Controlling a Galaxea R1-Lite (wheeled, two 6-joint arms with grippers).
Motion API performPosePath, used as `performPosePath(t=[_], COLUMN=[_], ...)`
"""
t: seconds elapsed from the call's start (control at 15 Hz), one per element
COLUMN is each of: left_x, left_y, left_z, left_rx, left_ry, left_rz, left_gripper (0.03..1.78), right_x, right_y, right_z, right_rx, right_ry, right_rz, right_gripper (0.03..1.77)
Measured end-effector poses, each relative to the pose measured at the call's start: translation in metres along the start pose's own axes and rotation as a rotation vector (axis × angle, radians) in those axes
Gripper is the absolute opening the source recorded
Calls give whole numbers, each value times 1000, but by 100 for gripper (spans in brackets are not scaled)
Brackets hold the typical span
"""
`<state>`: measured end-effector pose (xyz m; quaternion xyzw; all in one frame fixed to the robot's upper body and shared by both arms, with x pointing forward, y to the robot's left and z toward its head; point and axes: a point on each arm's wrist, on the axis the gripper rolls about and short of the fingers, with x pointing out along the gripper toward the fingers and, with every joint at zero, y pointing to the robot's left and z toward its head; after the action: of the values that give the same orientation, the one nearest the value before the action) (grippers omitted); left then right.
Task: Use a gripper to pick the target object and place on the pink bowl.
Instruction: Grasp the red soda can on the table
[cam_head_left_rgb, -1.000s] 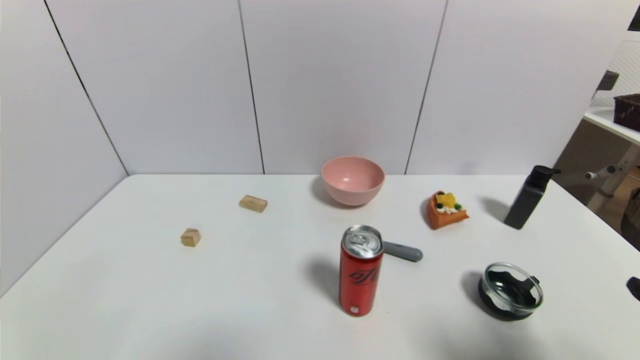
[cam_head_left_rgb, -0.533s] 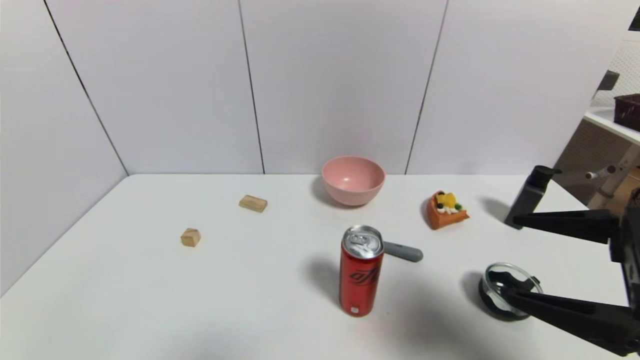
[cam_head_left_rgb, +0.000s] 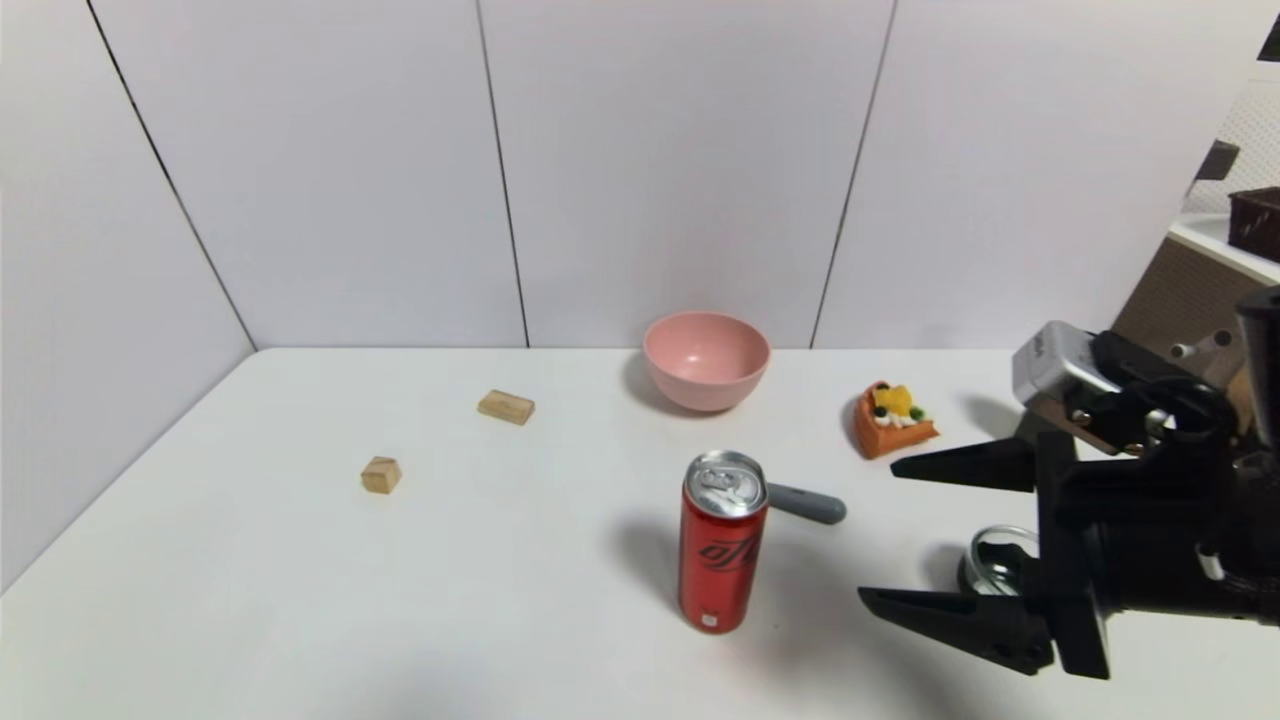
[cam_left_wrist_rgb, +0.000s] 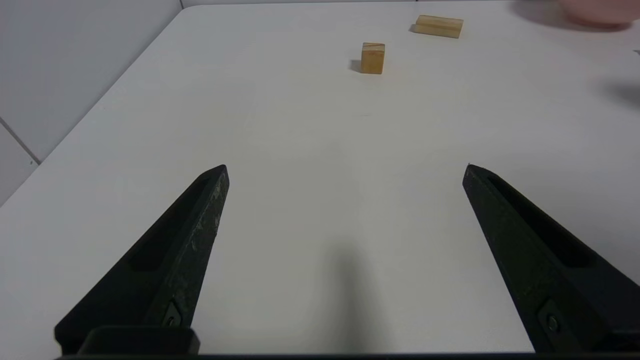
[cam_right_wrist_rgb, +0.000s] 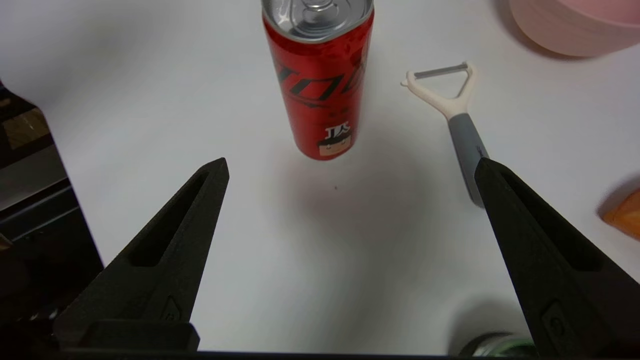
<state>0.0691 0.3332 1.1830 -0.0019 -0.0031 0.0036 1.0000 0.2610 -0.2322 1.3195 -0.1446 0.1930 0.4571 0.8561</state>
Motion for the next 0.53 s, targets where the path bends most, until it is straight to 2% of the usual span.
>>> performPosePath(t=[0.53], left_x=[0], left_y=[0], left_z=[0], left_rx=[0], left_ry=[0], left_rz=[0], left_gripper=[169], right_x=[48], right_y=[7], right_z=[-2], right_rx=[-17], right_ry=[65], right_rz=[111], right_gripper=[170])
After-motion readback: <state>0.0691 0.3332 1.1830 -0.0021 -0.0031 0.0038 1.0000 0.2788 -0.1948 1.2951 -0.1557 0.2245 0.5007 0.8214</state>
